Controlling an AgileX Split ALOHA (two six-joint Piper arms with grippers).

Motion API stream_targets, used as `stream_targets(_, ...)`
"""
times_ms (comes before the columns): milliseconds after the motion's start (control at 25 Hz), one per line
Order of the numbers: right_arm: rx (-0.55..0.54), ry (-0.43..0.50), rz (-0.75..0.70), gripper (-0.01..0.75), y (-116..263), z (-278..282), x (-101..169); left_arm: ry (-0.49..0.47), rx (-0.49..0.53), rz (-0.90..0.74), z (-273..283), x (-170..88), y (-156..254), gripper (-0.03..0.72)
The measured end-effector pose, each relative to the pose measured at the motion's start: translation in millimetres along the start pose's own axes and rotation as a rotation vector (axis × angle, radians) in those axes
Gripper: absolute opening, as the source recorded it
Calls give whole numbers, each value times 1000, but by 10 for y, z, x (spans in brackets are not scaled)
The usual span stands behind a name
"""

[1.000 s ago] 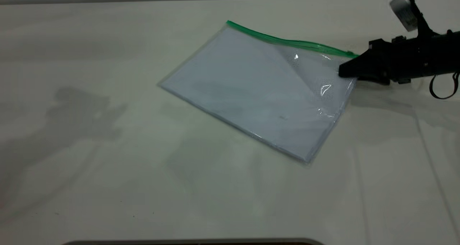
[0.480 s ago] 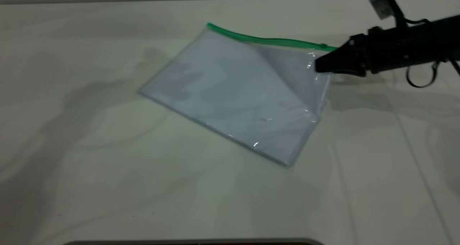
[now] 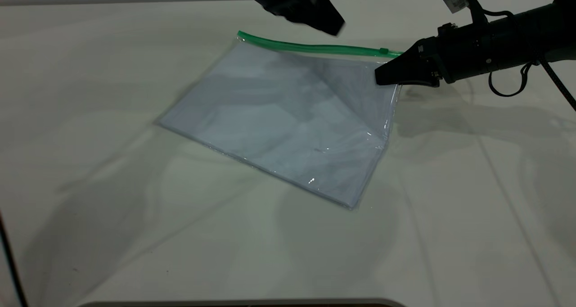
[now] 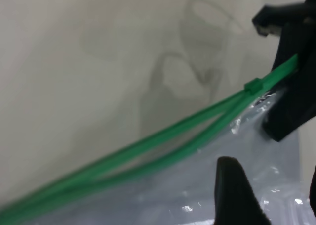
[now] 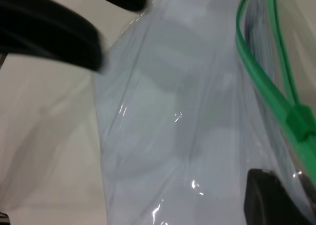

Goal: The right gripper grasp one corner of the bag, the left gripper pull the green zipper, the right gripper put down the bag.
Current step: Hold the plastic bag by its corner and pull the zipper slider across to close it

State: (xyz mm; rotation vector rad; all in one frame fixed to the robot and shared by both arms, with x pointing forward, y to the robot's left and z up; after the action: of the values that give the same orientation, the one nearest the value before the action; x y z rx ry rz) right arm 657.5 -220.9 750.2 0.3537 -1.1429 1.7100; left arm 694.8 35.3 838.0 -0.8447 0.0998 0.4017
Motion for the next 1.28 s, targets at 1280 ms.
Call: stream_targets(1280, 8, -6, 3, 36, 5, 0, 6, 11, -104, -83, -617, -58, -155, 426)
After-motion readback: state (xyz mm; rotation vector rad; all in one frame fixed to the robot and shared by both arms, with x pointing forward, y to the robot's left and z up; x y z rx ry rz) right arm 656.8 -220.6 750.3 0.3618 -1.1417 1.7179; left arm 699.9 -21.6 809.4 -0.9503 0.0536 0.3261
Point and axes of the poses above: a point on each arm's last joint axis where the gripper is mounted, z pointing back along that axis away from the gripper, x along the wrist's bending axis when the last joint is at zero, y = z × x, the point moved 1 cm from there along -z, pointing out along that axis toward the gripper, and after that the axes turned 5 degrees about -z, right-handed, at the moved point
